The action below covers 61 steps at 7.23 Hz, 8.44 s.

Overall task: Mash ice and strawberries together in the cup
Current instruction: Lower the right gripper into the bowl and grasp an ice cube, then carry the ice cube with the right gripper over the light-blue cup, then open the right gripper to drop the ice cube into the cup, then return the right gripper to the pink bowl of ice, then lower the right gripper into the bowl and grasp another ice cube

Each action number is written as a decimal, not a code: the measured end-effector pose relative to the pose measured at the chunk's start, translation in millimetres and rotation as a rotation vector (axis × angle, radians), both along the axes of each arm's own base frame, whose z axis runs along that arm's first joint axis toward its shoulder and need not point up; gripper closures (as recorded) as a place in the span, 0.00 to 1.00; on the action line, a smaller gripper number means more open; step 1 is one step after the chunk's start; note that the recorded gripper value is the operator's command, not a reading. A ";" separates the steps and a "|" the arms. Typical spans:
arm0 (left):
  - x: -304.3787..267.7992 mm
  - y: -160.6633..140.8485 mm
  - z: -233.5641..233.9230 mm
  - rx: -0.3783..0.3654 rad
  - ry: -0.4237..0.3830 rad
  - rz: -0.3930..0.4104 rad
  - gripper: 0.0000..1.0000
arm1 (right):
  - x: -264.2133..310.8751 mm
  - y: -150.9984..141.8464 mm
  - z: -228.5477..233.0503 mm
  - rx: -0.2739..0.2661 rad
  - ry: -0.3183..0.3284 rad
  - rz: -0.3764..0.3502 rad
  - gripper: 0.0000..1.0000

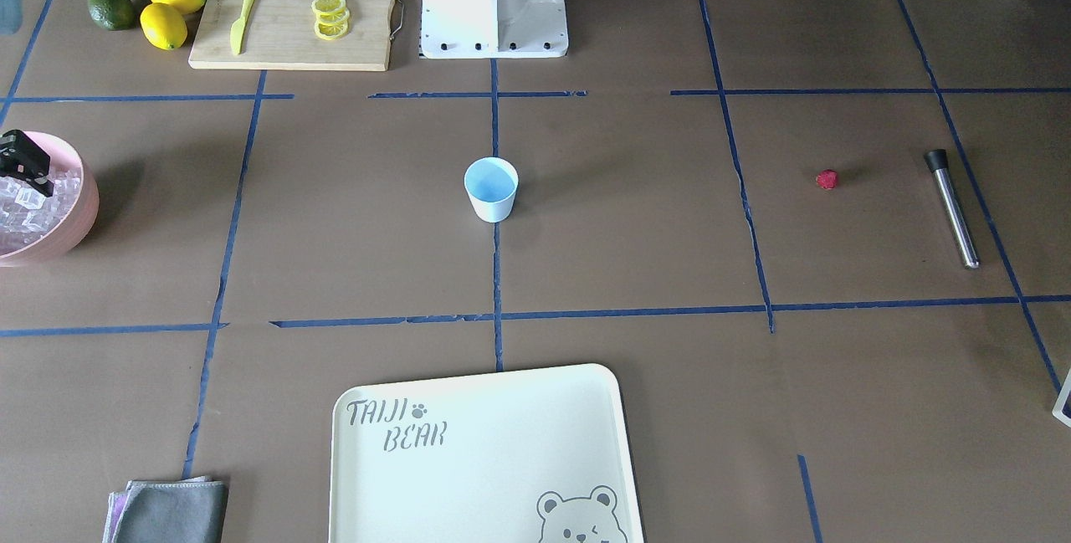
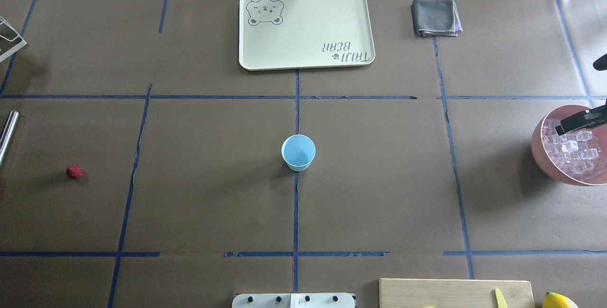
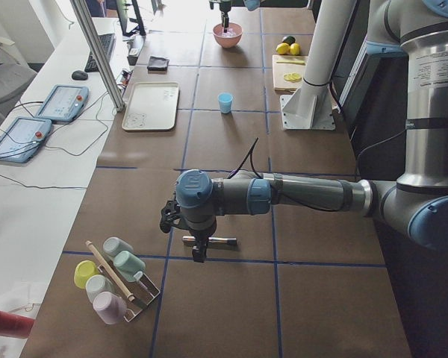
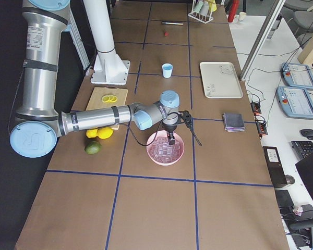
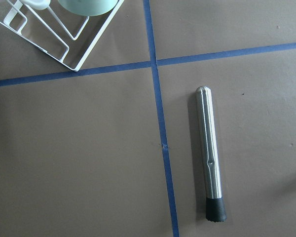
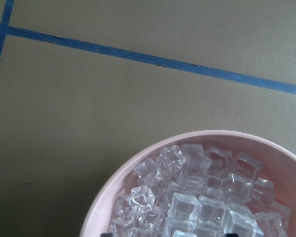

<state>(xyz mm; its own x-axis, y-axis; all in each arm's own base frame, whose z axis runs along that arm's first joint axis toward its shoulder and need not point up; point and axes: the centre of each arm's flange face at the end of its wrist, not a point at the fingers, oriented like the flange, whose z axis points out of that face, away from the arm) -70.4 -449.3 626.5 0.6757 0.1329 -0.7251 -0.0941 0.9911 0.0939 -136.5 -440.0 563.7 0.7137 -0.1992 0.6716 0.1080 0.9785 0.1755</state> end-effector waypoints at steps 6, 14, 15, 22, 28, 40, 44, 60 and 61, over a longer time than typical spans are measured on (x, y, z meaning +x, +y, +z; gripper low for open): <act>0.0 0.7 3.0 -0.007 0.001 0.000 0.00 | -12.0 12.9 26.4 -0.037 0.034 -0.040 0.39; 0.1 0.9 4.8 -0.010 0.002 0.000 0.00 | -13.3 8.6 20.4 -0.027 0.028 -0.038 1.00; 0.1 0.9 4.8 -0.010 0.002 0.000 0.00 | -9.8 7.2 5.6 -0.008 0.012 -0.030 1.00; 0.2 2.0 -0.4 -0.001 0.003 0.000 0.00 | -155.1 -60.9 -218.3 -0.025 -0.111 0.128 1.00; 0.3 -1.8 -4.6 0.008 0.005 -0.001 0.00 | -335.9 16.2 -404.0 -0.058 -0.145 0.243 1.00; 0.6 3.0 -1.4 0.001 0.008 0.000 0.00 | -439.8 70.5 -411.0 -0.051 -0.074 0.266 0.01; 0.6 3.0 -1.7 0.002 0.008 0.001 0.00 | -386.3 32.3 -382.6 -0.056 -0.066 0.259 0.01; 0.0 3.0 -0.9 0.003 -0.001 0.004 0.00 | 15.1 35.6 40.8 0.122 0.099 -0.087 0.15; 0.0 2.8 -1.3 0.004 -0.001 0.004 0.00 | 13.7 36.4 44.9 0.112 0.102 -0.090 0.15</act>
<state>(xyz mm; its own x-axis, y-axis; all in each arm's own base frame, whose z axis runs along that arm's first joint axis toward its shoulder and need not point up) -70.4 -446.6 625.3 0.6759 0.1383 -0.7240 -0.0980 0.9904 0.0976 -122.8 -403.6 608.6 0.7532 -0.3348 0.5663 0.2171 0.9391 0.2664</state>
